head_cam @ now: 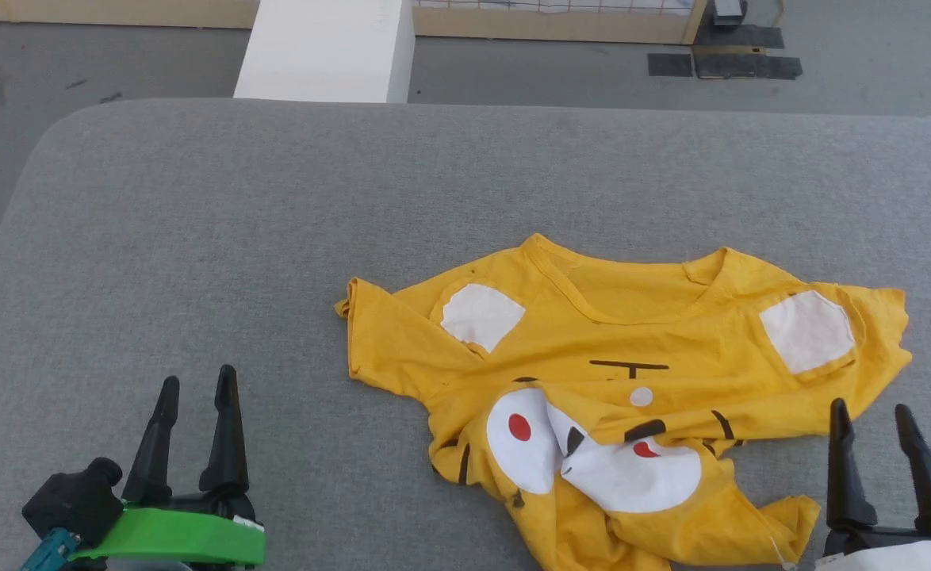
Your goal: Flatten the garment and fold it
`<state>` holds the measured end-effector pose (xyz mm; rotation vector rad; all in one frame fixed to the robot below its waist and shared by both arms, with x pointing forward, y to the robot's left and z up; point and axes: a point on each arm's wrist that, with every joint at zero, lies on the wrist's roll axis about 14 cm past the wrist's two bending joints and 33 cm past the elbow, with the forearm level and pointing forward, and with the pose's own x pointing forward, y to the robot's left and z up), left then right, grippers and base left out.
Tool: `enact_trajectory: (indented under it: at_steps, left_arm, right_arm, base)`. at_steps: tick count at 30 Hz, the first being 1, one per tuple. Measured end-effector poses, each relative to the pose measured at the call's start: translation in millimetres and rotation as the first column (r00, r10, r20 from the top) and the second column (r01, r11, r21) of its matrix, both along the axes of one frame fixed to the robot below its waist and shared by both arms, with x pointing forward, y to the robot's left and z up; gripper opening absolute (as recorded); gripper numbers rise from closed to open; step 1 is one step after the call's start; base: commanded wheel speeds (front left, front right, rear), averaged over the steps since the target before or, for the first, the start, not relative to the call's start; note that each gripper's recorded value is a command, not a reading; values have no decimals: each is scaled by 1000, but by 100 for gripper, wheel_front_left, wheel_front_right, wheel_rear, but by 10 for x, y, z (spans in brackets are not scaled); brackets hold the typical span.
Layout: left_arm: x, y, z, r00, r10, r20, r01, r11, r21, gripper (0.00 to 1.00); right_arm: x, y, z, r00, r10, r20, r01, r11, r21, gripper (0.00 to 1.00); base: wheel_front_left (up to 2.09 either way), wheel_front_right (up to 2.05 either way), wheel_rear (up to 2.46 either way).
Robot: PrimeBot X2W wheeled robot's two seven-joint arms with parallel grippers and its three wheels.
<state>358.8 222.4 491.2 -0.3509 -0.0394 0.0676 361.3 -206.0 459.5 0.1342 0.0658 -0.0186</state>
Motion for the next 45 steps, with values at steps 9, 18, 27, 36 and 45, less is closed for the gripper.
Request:
enact_trajectory:
  at_steps: [9,18,27,36,45]
  left_arm:
    - [170,-237,16,991,-130,-30,132,990,50,100]
    - [525,-709,-96,865,-396,-309,417,909,0,100]
    - [577,-853,-577,726,-445,-524,486,871,-67,100]
    - [589,-868,-989,643,-418,-642,490,868,-75,100]
    - [539,-976,-1168,572,-437,-694,509,853,-118,0]
  right_arm:
    - [-19,-116,40,999,-37,15,37,999,-5,100]
    - [69,-14,-72,1000,-7,-13,7,1000,5,100]
    - [129,46,-203,999,9,-48,-8,1000,13,100]
    - [92,-32,-202,999,-15,-51,15,1000,0,100]
    - [27,-109,-153,998,-39,-41,39,999,-7,100]
  base:
    - [0,0,0]
    - [0,0,0]
    - [0,0,0]
    - [0,0,0]
    - [0,0,0]
